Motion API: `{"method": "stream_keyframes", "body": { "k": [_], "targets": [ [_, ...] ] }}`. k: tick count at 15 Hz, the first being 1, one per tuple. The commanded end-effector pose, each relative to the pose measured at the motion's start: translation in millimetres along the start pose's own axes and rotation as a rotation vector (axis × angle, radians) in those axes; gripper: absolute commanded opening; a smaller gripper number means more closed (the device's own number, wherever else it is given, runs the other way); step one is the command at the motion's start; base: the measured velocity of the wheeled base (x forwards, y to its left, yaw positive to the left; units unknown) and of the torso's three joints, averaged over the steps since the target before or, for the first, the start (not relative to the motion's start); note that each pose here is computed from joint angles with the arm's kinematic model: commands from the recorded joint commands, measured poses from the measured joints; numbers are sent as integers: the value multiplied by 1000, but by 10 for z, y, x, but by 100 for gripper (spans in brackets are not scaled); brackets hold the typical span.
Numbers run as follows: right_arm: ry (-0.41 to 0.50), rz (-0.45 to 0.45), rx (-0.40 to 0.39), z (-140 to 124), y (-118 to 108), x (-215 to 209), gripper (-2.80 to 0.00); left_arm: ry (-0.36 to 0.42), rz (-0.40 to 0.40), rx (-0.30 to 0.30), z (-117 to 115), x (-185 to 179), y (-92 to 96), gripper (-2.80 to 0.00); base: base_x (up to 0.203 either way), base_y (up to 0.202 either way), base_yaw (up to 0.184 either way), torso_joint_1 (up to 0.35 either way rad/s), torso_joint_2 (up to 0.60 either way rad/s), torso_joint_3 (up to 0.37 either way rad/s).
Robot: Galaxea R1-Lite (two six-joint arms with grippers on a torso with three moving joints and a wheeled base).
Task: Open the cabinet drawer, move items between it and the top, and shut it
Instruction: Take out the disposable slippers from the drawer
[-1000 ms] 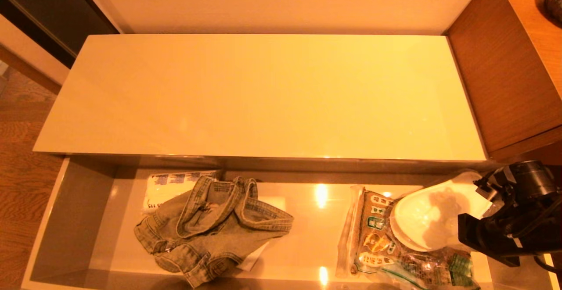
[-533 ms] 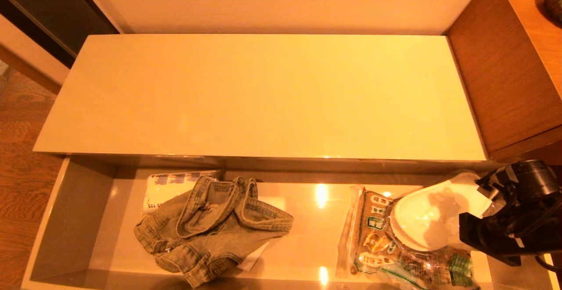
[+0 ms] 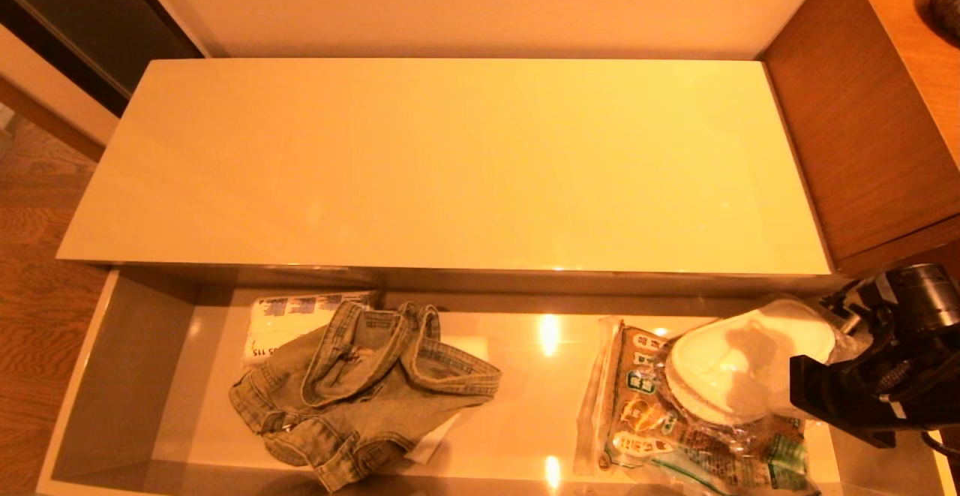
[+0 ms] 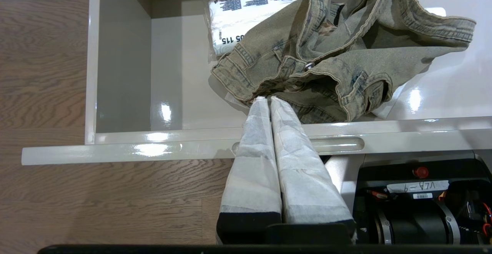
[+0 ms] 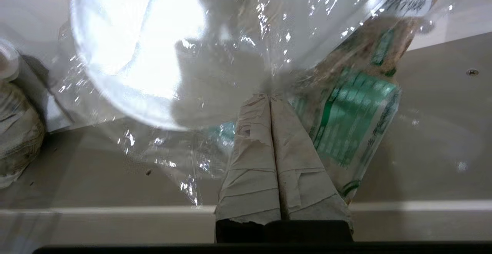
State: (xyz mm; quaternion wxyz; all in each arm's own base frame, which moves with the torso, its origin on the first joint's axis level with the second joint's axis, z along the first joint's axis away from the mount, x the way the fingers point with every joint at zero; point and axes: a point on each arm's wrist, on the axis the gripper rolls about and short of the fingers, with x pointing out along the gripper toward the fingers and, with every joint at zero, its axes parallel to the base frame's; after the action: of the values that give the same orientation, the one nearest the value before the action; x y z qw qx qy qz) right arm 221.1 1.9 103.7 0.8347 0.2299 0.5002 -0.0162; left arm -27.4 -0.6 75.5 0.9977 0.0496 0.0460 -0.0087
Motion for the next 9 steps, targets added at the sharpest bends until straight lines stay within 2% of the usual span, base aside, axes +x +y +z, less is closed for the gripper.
{"method": "stream_keyframes", "body": {
  "k": [1,3,5,9],
  "targets": [
    [-59,37,-20,-4,81,-211,-280,1,0,1,-2,0,0,-280,0,0,0,0,0,0],
    [-132,89,-38,-53,204,-597,-280,1,0,1,-2,0,0,-280,0,0,0,0,0,0],
    [-133,106,-40,-76,287,-848,-280,1,0,1,-2,0,0,-280,0,0,0,0,0,0],
    [-134,111,-41,-80,314,-934,-280,1,0,1,-2,0,0,-280,0,0,0,0,0,0]
  ]
}}
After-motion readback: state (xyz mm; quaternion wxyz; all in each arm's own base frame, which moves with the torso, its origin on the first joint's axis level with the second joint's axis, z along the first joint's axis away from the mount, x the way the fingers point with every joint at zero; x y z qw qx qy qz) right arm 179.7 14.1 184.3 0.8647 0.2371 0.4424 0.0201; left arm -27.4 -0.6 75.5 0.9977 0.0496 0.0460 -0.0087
